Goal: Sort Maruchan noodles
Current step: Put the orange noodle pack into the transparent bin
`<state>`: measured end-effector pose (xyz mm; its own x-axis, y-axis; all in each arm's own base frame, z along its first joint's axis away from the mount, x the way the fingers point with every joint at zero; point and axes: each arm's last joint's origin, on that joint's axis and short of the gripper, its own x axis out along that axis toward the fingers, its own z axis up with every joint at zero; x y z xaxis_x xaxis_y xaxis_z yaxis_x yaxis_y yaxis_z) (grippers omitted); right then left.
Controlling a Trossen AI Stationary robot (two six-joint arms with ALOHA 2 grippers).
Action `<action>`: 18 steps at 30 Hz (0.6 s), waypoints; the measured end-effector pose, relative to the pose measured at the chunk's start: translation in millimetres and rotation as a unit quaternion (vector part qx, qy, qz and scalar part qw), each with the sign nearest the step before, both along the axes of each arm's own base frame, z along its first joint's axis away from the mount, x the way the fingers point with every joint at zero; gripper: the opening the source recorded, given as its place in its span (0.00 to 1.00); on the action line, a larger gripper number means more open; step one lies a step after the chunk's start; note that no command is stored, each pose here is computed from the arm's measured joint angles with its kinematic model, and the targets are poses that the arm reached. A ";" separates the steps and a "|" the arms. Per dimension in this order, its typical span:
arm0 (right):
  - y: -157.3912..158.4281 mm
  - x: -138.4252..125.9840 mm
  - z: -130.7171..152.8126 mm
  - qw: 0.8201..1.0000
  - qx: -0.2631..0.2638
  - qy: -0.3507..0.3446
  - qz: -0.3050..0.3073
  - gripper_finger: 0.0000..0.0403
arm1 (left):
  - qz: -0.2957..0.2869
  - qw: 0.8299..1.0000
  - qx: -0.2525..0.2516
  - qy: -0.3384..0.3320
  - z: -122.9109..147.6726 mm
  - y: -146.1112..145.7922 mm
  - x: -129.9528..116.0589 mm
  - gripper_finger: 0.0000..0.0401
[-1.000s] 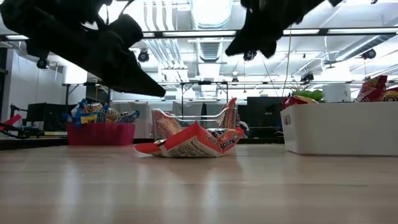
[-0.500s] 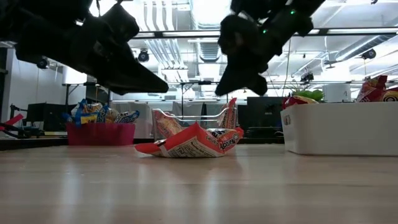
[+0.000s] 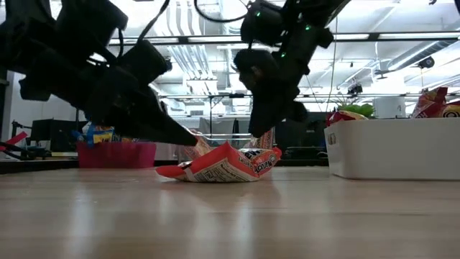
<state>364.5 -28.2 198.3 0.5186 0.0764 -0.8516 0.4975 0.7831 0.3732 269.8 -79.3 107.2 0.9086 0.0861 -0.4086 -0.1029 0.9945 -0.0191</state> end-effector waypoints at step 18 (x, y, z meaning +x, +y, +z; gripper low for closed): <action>-32.5 0.7 -12.0 0.998 0.056 0.003 -0.027 0.78 | 0.011 0.999 0.002 0.035 -24.8 1.9 0.5 0.19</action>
